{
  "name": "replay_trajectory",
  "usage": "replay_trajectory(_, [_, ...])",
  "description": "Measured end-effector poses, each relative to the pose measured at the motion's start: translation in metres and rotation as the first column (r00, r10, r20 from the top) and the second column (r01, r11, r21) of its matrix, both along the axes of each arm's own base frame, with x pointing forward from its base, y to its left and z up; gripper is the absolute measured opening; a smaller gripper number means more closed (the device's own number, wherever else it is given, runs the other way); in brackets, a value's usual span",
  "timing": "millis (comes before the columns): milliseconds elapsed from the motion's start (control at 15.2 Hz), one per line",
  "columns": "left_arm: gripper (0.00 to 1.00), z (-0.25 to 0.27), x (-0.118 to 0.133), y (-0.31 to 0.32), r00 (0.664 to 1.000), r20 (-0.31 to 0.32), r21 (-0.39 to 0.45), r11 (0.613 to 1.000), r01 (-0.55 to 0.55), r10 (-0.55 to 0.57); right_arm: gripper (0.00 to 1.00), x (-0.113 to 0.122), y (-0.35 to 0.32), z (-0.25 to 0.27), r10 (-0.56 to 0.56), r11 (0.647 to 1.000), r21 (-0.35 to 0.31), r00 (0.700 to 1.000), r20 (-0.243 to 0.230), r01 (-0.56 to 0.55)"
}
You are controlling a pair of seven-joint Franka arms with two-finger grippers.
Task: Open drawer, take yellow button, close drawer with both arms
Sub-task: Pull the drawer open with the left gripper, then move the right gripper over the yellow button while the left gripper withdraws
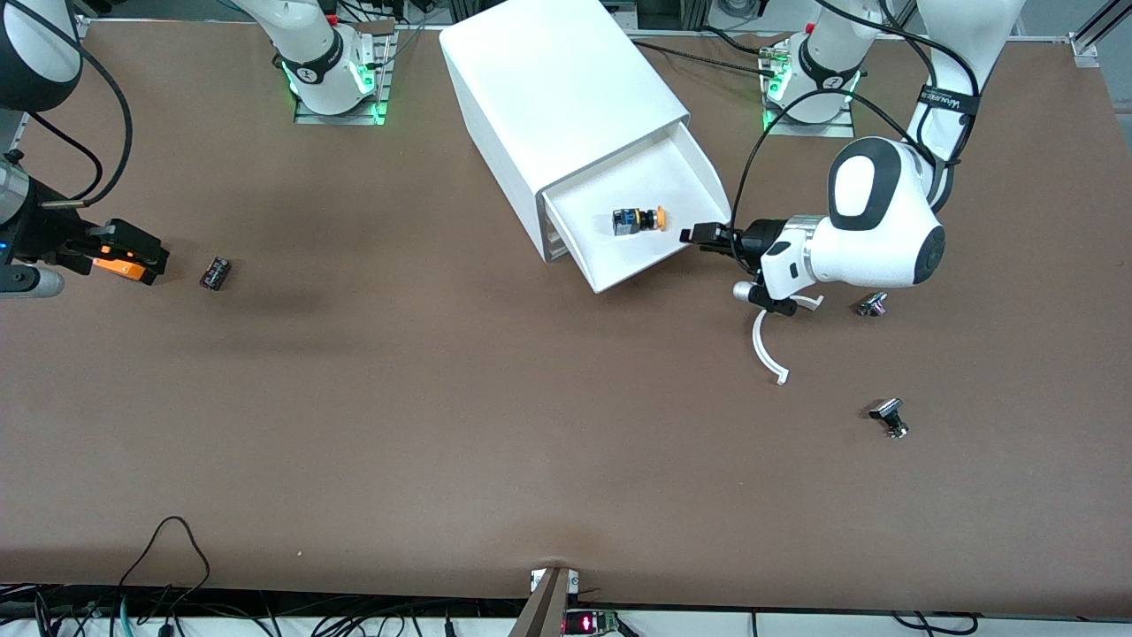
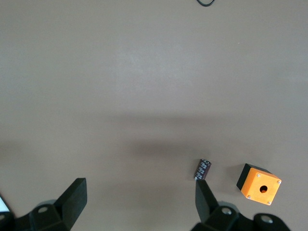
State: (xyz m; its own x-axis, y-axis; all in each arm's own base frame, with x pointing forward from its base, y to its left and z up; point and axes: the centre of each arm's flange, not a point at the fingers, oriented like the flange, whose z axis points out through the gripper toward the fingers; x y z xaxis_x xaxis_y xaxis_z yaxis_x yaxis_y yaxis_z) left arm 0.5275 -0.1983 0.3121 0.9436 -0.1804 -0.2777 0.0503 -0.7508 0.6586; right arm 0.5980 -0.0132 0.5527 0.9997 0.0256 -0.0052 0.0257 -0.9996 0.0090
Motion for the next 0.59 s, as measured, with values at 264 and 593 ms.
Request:
replay_trajectory(264, [1.00, 0.009, 0.023, 0.017, 0.984, 0.139, 0.040, 0.992, -0.116, 0.109, 1.00, 0.008, 0.040, -0.022, 0.067, 0.998, -0.003, 0.997, -0.030, -0.067])
replay_trajectory(593, [1.00, 0.059, 0.050, 0.082, 0.914, 0.310, 0.044, 0.956, -0.289, 0.262, 1.00, 0.004, 0.131, -0.036, 0.199, 0.979, 0.038, 0.979, -0.036, -0.198])
